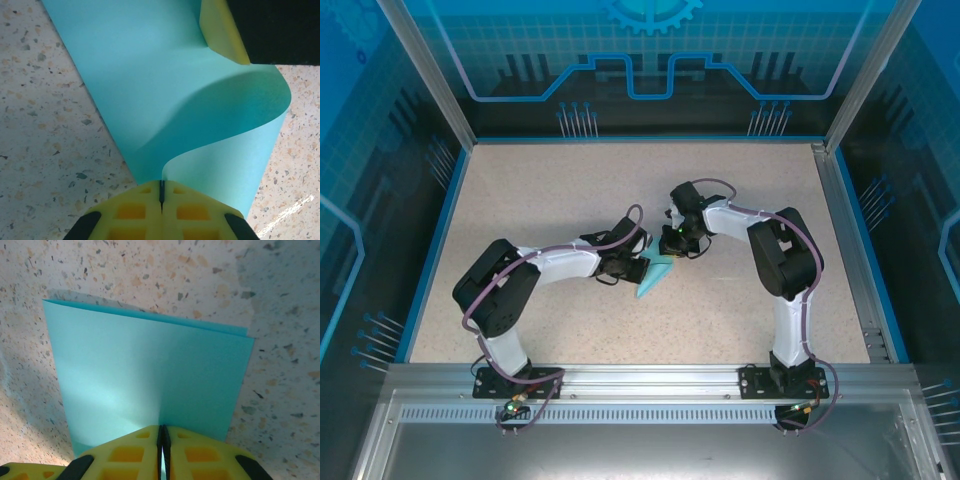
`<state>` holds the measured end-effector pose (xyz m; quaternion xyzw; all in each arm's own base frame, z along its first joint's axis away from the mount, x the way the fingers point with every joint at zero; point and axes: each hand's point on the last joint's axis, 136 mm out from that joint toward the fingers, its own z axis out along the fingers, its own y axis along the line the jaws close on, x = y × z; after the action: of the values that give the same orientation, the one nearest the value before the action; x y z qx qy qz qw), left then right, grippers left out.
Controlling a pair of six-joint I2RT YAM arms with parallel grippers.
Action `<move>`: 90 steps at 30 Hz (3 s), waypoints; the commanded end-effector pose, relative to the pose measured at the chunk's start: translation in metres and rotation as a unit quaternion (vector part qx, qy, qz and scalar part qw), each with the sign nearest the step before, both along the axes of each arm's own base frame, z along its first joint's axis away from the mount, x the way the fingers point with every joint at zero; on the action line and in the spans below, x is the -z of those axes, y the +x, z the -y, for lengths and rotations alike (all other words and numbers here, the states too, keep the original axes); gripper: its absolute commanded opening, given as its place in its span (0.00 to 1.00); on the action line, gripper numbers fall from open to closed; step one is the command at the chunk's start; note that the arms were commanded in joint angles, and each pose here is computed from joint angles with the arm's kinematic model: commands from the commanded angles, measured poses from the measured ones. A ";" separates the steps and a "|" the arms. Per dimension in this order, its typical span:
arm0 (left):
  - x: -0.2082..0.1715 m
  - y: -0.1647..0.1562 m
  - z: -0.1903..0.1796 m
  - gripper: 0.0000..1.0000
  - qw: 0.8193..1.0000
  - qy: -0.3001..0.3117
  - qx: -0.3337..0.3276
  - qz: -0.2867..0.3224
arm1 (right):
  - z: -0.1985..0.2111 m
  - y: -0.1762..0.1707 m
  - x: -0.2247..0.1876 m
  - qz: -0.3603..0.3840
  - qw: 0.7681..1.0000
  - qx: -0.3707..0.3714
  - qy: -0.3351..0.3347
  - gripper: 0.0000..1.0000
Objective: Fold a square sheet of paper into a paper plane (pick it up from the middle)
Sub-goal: Third fold the triangle at the center of the table.
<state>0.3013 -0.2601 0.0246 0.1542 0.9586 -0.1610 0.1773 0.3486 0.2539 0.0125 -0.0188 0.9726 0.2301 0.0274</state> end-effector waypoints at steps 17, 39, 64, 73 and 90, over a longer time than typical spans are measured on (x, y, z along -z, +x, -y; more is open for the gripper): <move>-0.010 -0.006 -0.001 0.08 1.000 -0.014 -0.001 -0.011 | 0.007 -0.019 0.011 -0.030 0.999 0.002 -0.028 0.12; 0.017 -0.012 -0.007 0.08 0.999 0.008 -0.004 -0.034 | 0.004 -0.018 0.008 -0.030 0.999 0.013 -0.016 0.14; -0.003 -0.008 0.000 0.09 1.000 -0.018 0.013 -0.003 | 0.006 0.008 -0.008 0.001 1.000 0.023 0.001 0.15; -0.012 -0.002 0.004 0.10 1.000 -0.021 0.018 0.008 | 0.010 0.000 0.014 -0.024 0.999 0.005 -0.027 0.13; -0.022 0.001 0.006 0.11 0.999 -0.031 0.022 0.023 | 0.012 -0.004 0.020 -0.030 0.999 0.011 -0.028 0.13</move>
<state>0.2947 -0.2591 0.0239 0.1590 0.9570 -0.1692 0.1739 0.3590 0.2511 0.0130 -0.0089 0.9736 0.2259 0.0325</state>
